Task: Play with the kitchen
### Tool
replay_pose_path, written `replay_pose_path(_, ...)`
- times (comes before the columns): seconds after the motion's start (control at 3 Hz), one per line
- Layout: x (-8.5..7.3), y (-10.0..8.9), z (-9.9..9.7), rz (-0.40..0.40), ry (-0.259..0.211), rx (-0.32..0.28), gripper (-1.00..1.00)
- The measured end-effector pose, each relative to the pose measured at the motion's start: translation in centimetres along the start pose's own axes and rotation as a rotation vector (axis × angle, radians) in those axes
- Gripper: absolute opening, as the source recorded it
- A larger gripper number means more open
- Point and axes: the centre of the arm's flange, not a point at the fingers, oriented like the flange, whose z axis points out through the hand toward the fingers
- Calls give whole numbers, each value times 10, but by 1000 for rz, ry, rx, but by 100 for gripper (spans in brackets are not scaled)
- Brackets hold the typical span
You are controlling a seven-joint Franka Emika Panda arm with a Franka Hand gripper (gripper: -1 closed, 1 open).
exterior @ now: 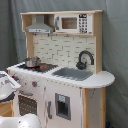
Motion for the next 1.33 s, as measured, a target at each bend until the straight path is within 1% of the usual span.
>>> replay_pose_path(0.33,0,0,0,130,2,3,-100)
replay_pose_path(1.33,-1,1,0,448,8,7,-100)
